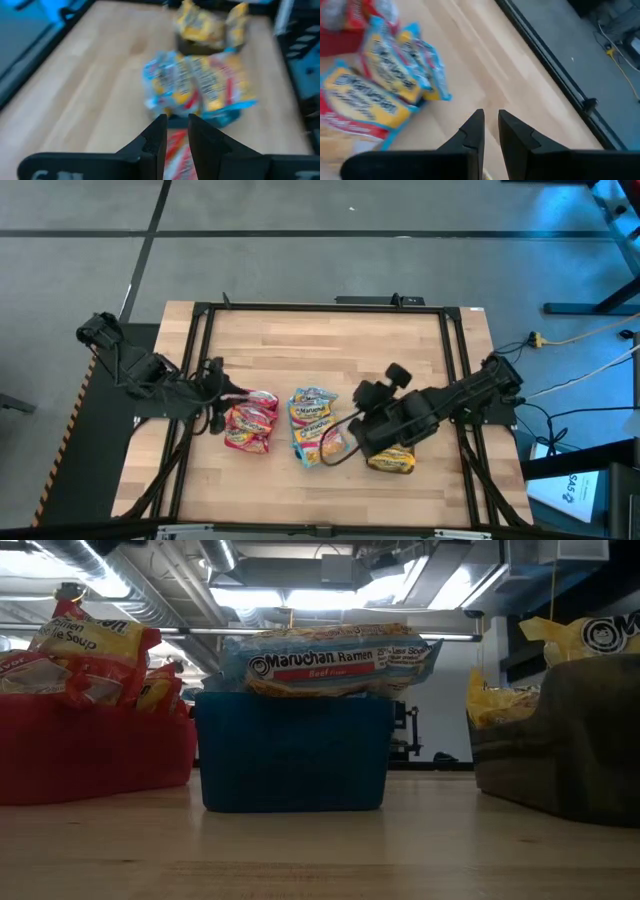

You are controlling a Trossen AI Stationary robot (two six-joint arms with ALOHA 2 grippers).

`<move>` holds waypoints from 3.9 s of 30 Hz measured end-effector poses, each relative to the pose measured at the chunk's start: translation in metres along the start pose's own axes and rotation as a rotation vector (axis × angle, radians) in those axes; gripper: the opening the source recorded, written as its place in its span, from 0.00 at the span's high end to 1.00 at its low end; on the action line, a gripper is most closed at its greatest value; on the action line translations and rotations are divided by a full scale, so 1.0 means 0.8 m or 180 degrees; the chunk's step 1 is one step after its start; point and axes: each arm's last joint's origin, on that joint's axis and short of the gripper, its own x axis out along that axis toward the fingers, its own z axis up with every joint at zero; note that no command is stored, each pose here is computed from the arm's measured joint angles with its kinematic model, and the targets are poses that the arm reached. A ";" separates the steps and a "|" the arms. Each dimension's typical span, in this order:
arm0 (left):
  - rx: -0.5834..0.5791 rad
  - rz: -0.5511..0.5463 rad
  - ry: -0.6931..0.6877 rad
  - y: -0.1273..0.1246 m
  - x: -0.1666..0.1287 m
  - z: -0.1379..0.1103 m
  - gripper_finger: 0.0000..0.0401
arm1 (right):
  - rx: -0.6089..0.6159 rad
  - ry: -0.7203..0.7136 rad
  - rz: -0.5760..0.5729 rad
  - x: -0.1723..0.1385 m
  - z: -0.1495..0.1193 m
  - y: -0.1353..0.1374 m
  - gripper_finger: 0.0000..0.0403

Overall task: Sort Maruchan noodles
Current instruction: Adjust the blue noodle packs in the blue bin

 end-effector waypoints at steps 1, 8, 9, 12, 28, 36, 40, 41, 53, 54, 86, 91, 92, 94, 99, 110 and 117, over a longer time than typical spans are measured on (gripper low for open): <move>0.0029 0.0090 0.0052 0.006 0.000 -0.001 0.82 | 0.0020 -0.0003 0.0000 0.000 -0.004 -0.005 0.86; -0.0178 0.0469 0.0301 0.046 -0.002 -0.013 0.82 | 0.0410 0.0105 -0.0214 0.024 -0.053 -0.043 0.86; -0.0216 0.0454 0.0280 0.050 -0.001 -0.017 0.82 | 0.0496 0.0101 -0.0197 0.030 -0.062 -0.046 0.86; -0.0365 0.0291 0.0092 0.056 0.009 -0.034 0.82 | 0.0728 0.0042 -0.0028 0.053 -0.086 -0.047 0.86; -0.1047 -0.0849 -0.1059 0.069 0.050 -0.068 0.82 | 0.0484 -0.0533 0.2163 0.142 -0.032 -0.053 0.86; -0.1140 -0.0741 -0.1115 0.070 0.049 -0.065 0.82 | 0.0636 -0.0197 0.2385 0.166 -0.031 -0.048 0.78; -0.1136 -0.0742 -0.1103 0.070 0.049 -0.066 0.82 | 0.0634 0.0155 0.2575 0.185 -0.040 -0.031 0.67; -0.1136 -0.0742 -0.1101 0.070 0.049 -0.066 0.82 | 0.0646 0.0250 0.2609 0.190 -0.043 -0.027 0.64; -0.1140 -0.0744 -0.1102 0.070 0.049 -0.065 0.82 | 0.0867 0.0598 0.2777 0.200 -0.049 -0.016 0.48; -0.1140 -0.0744 -0.1102 0.070 0.049 -0.065 0.82 | 0.0898 0.0661 0.2791 0.202 -0.050 -0.015 0.48; -0.1116 -0.0698 -0.0945 0.070 0.051 -0.071 0.82 | 0.1110 0.1034 0.3090 0.232 -0.059 0.014 0.59; -0.1117 -0.0699 -0.0947 0.070 0.051 -0.071 0.82 | 0.1109 0.1040 0.3094 0.232 -0.059 0.014 0.77; -0.1118 -0.0699 -0.0947 0.070 0.051 -0.071 0.82 | 0.1117 0.1053 0.3103 0.232 -0.059 0.014 0.81; -0.1117 -0.0698 -0.0946 0.070 0.051 -0.071 0.82 | 0.1163 0.1121 0.3148 0.231 -0.059 0.014 0.89; -0.1119 -0.0699 -0.0948 0.070 0.051 -0.071 0.82 | 0.1188 0.1213 0.3235 0.230 -0.059 0.015 0.99; -0.1120 -0.0700 -0.0949 0.070 0.051 -0.071 0.82 | 0.1160 0.1111 0.3517 0.212 -0.035 0.014 0.99; -0.1131 -0.0702 -0.0949 0.070 0.051 -0.071 0.82 | 0.0960 0.0716 0.3637 0.180 0.001 0.004 1.00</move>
